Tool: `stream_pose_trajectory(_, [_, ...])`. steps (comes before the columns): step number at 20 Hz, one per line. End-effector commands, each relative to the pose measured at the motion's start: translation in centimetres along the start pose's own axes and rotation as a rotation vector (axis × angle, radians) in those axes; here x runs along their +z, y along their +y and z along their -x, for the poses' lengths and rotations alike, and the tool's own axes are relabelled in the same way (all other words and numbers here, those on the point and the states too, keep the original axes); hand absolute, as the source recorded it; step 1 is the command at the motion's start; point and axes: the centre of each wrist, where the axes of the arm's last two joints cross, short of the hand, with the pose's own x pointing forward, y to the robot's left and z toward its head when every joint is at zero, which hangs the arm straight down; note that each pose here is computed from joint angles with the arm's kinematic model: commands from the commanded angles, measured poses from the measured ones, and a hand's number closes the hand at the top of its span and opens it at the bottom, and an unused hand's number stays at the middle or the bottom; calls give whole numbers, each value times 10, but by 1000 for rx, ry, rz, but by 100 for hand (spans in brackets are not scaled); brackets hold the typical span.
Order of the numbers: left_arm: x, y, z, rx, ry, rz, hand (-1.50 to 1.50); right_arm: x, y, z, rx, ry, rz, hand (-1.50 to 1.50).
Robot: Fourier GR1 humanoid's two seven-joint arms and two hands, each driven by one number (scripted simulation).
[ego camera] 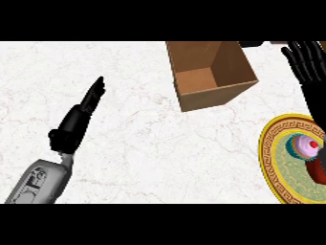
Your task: Pick the bell pepper from the plate and place it in the cardboard box
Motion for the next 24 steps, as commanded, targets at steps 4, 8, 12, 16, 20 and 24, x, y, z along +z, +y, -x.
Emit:
stream_pose_trajectory(4, [28, 37, 20, 103, 135, -274, 0, 105, -95, 23, 94, 283, 608, 150])
stream_pose_trajectory(8, [35, 44, 21, 200, 172, -368, 0, 211, -151, 24, 440, 763, 796, 150])
stream_pose_trajectory(12, [25, 38, 0, 269, 184, -347, 0, 267, -175, 1, 568, 663, 954, -150])
stream_pose_trajectory(16, [39, 46, -26, 251, 180, -331, 0, 297, -173, -31, 627, 673, 762, -150])
stream_pose_trajectory(20, [35, 42, -26, 257, 182, -342, 0, 255, -201, -70, 707, 850, 522, -150])
stream_pose_trajectory(24, [42, 44, -16, 251, 190, -343, 0, 239, -198, -89, 596, 1031, 246, -150])
